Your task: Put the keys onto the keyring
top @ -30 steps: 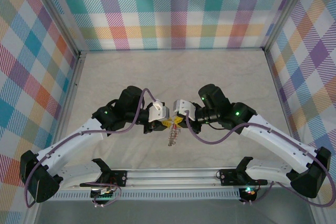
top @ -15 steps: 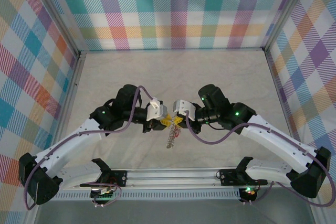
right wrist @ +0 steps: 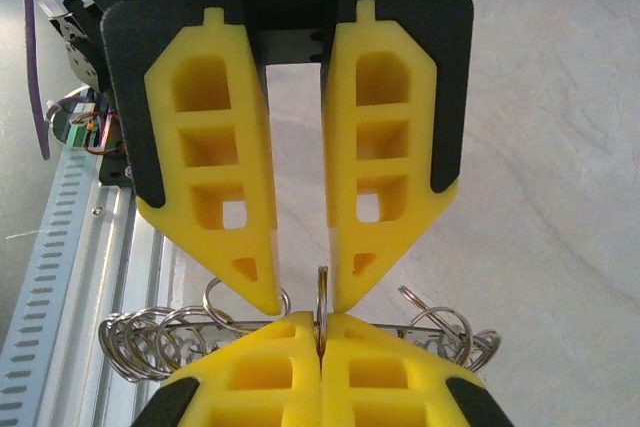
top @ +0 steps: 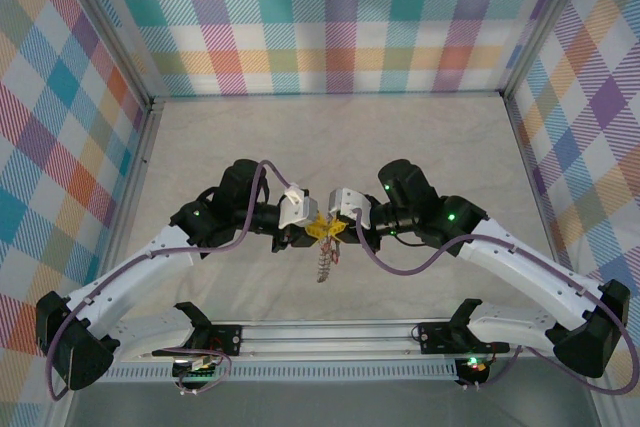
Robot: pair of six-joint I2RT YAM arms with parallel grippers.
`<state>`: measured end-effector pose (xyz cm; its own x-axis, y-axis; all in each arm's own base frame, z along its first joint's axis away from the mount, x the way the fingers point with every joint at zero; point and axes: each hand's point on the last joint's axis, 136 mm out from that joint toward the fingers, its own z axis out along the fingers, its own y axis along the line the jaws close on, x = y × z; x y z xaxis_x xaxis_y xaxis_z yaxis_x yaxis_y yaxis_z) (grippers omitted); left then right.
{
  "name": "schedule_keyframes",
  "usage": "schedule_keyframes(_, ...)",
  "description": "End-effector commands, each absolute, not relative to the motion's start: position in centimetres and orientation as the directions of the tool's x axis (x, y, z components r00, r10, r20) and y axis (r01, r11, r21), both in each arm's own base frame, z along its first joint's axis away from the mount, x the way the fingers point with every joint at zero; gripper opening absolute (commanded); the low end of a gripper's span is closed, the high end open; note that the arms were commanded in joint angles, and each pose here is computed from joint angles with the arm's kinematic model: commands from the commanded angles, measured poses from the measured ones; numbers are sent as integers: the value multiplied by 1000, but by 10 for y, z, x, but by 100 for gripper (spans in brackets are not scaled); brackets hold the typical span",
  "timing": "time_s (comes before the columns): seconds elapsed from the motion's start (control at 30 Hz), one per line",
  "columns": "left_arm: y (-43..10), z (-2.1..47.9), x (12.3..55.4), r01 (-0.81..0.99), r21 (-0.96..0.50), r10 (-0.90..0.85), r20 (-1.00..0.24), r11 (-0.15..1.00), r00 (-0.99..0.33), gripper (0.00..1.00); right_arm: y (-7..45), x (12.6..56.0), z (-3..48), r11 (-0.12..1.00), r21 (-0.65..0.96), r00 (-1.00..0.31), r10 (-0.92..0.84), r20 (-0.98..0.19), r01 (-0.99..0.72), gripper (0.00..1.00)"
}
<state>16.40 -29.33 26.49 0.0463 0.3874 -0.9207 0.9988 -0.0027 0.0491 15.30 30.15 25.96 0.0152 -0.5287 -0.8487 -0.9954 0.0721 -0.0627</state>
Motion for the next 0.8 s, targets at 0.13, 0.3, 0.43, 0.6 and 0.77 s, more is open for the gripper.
schedule_keyframes(0.13, -298, 278, 164, 999, 37, 333, -942, -28, 44, 13, 309, 148, 274, 36, -71, 47, -455, -889, -997, 0)
schedule_keyframes(0.3, -298, 279, 162, 998, 54, 332, -941, -36, 63, 0, 309, 148, 274, 38, -76, 50, -458, -887, -996, 0)
schedule_keyframes(0.43, -296, 276, 163, 999, 42, 338, -940, -13, 44, 0, 303, 148, 274, 51, -100, 66, -461, -885, -994, 2)
schedule_keyframes(0.6, -299, 281, 165, 1000, 28, 288, -957, -10, 30, 0, 295, 147, 273, 81, -113, 64, -460, -886, -990, 18)
schedule_keyframes(0.77, -301, 284, 169, 1000, 8, 225, -974, 2, 7, 0, 286, 147, 274, 119, -143, 74, -456, -887, -983, 30)
